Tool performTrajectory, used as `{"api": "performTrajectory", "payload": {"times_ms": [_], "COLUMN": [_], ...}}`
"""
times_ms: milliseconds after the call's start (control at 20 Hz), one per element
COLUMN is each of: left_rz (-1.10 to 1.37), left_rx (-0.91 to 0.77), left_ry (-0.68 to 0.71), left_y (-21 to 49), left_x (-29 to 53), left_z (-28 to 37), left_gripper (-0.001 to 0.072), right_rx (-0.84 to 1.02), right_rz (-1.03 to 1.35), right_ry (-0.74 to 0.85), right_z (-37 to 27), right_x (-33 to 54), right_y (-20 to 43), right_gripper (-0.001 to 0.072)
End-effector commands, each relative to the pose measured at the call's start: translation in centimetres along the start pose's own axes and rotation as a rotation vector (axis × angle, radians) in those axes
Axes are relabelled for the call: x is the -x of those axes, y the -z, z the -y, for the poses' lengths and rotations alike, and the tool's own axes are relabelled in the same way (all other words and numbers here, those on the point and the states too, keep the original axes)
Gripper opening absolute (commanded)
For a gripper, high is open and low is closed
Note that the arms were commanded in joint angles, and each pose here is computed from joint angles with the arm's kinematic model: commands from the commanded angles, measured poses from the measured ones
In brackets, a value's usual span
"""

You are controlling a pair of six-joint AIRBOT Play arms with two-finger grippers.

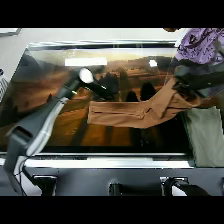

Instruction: Fold the clothes and pants, and hang the long-sleeved shirts on hangers.

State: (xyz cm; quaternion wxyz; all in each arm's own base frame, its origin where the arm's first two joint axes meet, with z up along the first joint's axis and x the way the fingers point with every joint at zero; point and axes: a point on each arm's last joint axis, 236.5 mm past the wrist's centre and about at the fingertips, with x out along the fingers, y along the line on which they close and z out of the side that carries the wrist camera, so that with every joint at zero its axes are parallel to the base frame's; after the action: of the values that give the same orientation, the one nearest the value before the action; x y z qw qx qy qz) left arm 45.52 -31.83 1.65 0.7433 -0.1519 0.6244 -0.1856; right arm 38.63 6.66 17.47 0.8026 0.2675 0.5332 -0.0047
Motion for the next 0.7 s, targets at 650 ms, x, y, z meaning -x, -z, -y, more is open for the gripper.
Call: {"api": "performTrajectory", "payload": {"times_ms": [650], "left_rz": [0.272], "left_rx": [0.325], "left_ry": [-0.377], "left_y": [-1.7], "left_x": [27.9], "left_z": [-26.5], "left_gripper": [0.0016], "right_rx": [-0.056], "right_rz": [-0.215], "right_ry": [-0.161], "right_z": [-18.9], "right_x": [-19.7], "right_y": [13.9], "right_gripper": [0.0027]}}
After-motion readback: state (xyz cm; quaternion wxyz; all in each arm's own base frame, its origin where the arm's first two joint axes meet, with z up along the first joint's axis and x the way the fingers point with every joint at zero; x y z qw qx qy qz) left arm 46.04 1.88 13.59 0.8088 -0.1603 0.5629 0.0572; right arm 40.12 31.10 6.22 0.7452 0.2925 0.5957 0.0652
